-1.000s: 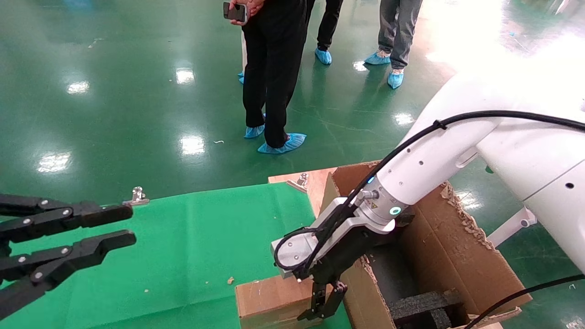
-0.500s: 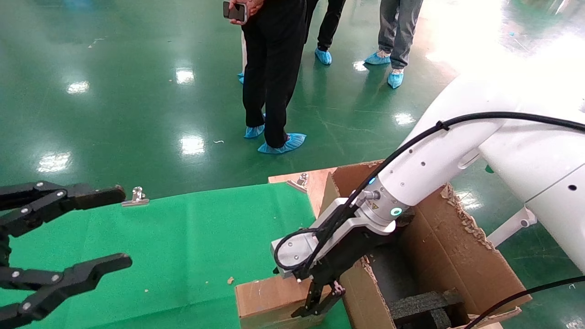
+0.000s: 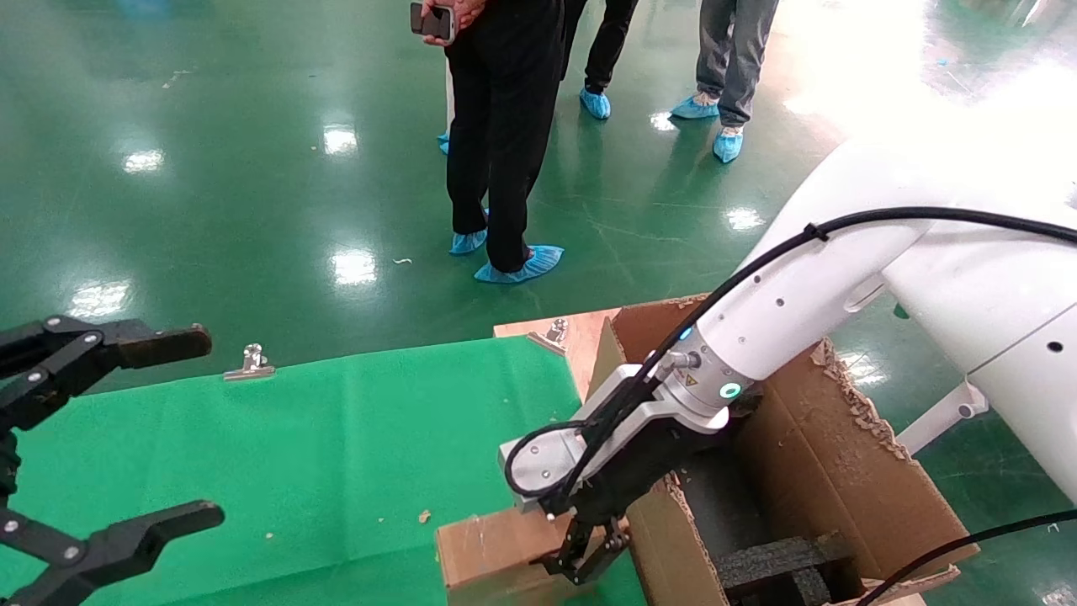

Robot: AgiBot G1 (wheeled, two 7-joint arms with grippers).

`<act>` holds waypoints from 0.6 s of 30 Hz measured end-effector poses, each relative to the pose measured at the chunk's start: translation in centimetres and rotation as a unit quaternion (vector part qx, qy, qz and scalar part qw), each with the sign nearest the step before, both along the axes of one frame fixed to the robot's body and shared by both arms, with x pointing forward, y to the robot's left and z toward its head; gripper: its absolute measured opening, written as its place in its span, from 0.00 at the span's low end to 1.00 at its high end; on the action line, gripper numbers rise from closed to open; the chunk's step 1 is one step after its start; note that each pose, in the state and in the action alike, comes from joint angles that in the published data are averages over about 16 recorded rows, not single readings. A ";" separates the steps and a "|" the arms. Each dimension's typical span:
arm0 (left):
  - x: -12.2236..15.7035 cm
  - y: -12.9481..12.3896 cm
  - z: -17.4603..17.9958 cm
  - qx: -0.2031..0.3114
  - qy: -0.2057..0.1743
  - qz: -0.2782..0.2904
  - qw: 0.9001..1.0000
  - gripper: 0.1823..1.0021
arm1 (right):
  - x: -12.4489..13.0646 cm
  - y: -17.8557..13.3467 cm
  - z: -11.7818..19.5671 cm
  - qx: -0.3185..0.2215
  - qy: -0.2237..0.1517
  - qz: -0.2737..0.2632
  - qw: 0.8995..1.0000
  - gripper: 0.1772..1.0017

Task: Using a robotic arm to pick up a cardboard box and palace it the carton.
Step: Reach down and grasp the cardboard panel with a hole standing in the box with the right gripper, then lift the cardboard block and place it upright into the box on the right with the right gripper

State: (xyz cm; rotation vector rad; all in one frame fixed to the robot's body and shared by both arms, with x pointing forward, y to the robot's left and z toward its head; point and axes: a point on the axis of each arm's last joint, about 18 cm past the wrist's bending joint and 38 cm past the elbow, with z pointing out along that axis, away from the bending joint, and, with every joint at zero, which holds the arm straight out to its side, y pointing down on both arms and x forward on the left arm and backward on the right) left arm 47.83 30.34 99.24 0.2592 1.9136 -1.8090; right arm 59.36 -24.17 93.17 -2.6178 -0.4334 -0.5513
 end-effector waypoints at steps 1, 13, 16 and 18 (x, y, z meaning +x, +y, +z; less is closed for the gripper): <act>0.0 0.0 0.0 0.000 0.000 0.000 1.000 0.87 | 0.0 0.0 0.1 0.001 -0.001 0.000 1.000 0.36; 0.0 0.0 0.0 0.000 0.000 0.000 1.000 0.98 | -0.7 -1.9 6.5 0.046 -0.051 -0.011 0.998 0.21; 0.0 0.0 0.0 0.000 0.000 0.000 1.000 0.99 | -1.3 -2.8 9.3 0.060 -0.075 -0.015 0.995 0.20; 0.0 0.0 0.0 0.000 0.000 0.000 1.000 1.00 | -1.7 -3.5 11.2 0.068 -0.093 -0.018 0.993 0.19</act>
